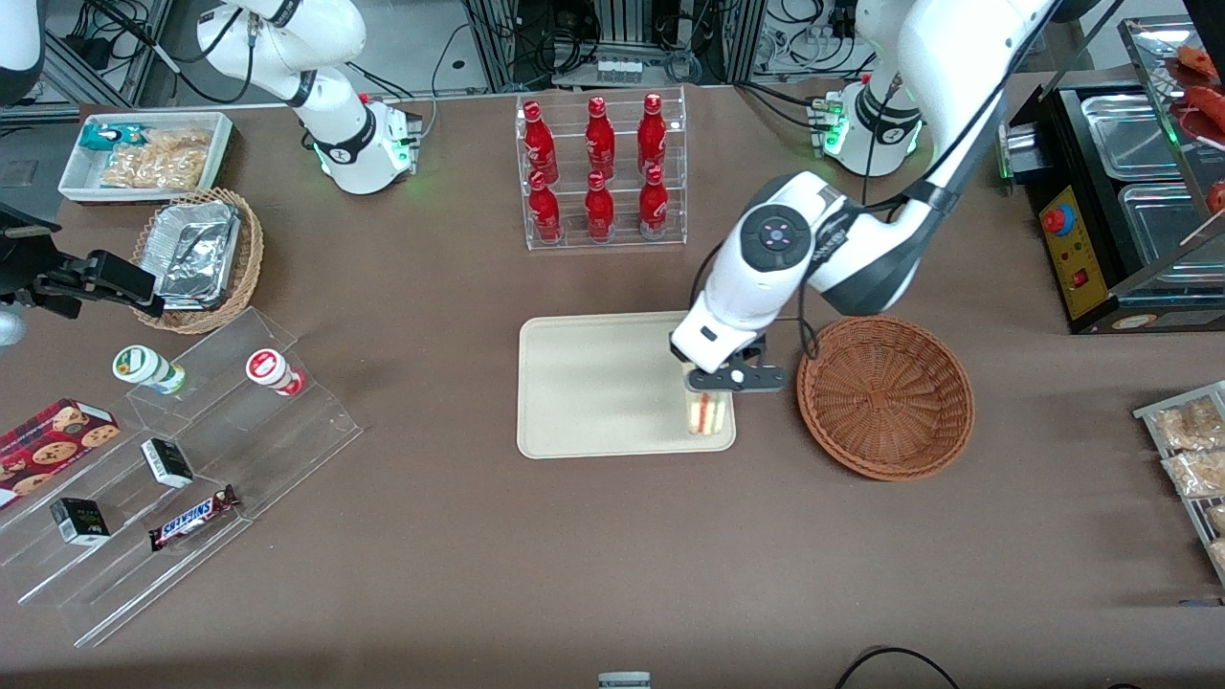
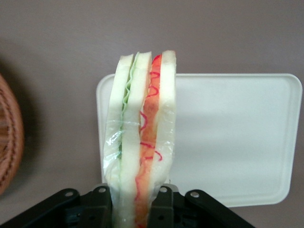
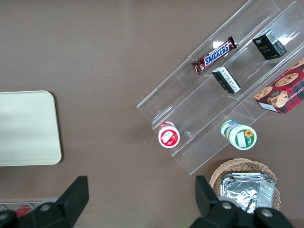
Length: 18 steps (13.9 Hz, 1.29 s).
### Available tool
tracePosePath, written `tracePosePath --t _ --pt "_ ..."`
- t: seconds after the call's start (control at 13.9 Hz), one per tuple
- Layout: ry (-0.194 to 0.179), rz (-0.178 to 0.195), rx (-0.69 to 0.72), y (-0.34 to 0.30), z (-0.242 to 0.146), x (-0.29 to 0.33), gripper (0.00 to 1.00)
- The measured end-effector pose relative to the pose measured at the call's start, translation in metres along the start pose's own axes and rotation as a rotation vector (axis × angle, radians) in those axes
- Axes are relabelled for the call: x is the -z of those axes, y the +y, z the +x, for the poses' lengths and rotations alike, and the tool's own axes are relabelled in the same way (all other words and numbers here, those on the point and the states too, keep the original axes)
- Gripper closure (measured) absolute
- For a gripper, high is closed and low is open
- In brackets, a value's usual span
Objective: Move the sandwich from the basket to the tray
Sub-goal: 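Carry the sandwich with the left gripper over the beige tray, then lower the sandwich onto the tray and open the left gripper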
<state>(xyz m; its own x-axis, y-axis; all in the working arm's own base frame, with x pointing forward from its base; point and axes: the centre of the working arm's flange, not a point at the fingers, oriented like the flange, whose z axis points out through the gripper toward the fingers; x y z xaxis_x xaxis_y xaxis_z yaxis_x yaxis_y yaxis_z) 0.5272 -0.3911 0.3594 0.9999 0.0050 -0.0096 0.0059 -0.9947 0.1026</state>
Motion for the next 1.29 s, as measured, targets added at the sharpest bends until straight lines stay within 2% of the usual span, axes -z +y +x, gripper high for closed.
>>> tracePosePath --t 0.14,0.43,0.79,1.29 --pt "0.005 -0.002 -0.03 0.027 -0.007 -0.007 0.79" --pt "0.022 0.029 -0.015 0.066 -0.008 -0.038 0.79" --pt "-0.001 0.064 -0.003 0.079 -0.001 -0.083 0.78" --pt "-0.039 0.072 -0.016 0.089 -0.011 -0.111 0.74"
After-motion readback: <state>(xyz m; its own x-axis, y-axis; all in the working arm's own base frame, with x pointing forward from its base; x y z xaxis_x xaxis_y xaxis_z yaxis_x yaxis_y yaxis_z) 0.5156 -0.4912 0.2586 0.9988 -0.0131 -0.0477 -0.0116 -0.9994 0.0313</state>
